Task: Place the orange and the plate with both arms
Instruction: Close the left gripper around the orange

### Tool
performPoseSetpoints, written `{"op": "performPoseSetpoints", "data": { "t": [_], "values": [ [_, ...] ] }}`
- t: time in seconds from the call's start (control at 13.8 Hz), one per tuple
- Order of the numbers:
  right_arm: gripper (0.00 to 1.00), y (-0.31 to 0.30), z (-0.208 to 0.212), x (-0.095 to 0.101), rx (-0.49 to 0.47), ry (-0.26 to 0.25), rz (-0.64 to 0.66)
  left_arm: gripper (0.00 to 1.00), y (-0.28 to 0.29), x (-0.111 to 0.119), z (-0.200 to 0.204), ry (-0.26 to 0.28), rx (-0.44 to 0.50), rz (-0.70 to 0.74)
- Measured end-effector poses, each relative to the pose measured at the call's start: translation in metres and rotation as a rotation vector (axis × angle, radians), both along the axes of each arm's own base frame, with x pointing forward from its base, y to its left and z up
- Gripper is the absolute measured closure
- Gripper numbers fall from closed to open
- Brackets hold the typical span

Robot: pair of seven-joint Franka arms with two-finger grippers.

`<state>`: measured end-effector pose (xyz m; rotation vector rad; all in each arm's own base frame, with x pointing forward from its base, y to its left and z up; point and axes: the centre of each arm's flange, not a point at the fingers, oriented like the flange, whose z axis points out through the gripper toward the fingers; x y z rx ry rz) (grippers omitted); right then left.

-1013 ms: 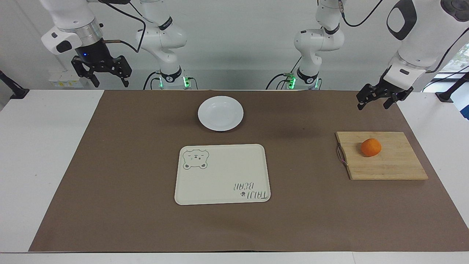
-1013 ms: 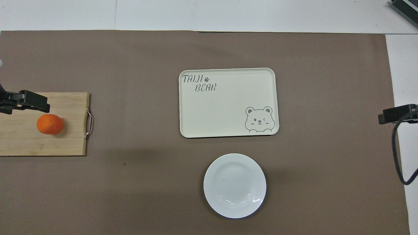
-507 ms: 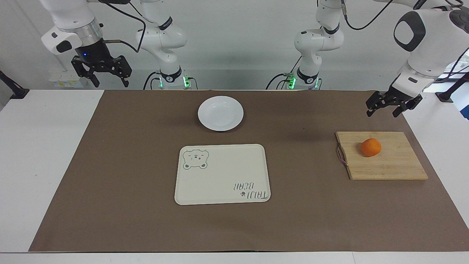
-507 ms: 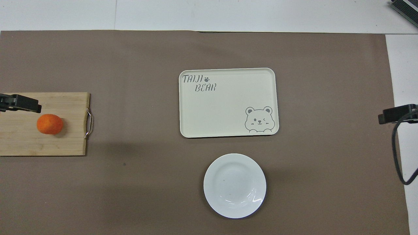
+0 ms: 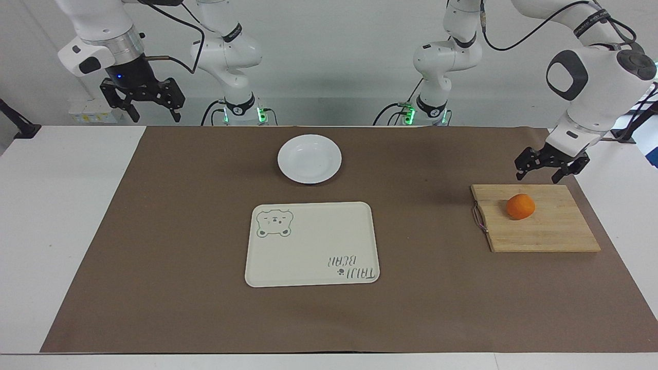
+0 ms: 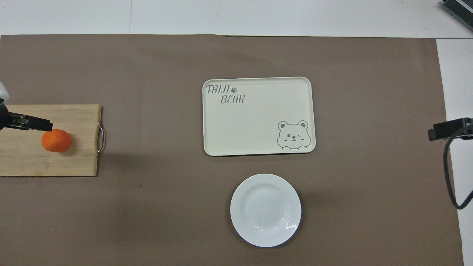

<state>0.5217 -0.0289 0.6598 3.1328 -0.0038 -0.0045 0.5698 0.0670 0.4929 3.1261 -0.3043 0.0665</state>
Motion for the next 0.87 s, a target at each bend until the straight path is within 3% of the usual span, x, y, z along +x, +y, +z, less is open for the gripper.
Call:
{"op": "performPoseSetpoints", "data": {
  "t": [0.22, 0.36, 0.87],
  "values": [
    [0.00, 0.000, 0.000, 0.000, 0.000, 0.000, 0.000, 0.00, 0.008, 0.007, -0.038, 0.033, -0.003, -0.022],
    [0.00, 0.000, 0.000, 0.000, 0.000, 0.000, 0.000, 0.00, 0.023, 0.014, -0.076, 0.020, 0.001, -0.053],
    [0.00, 0.000, 0.000, 0.000, 0.000, 0.000, 0.000, 0.00, 0.054, 0.000, -0.141, 0.057, -0.006, -0.019]
  ]
}}
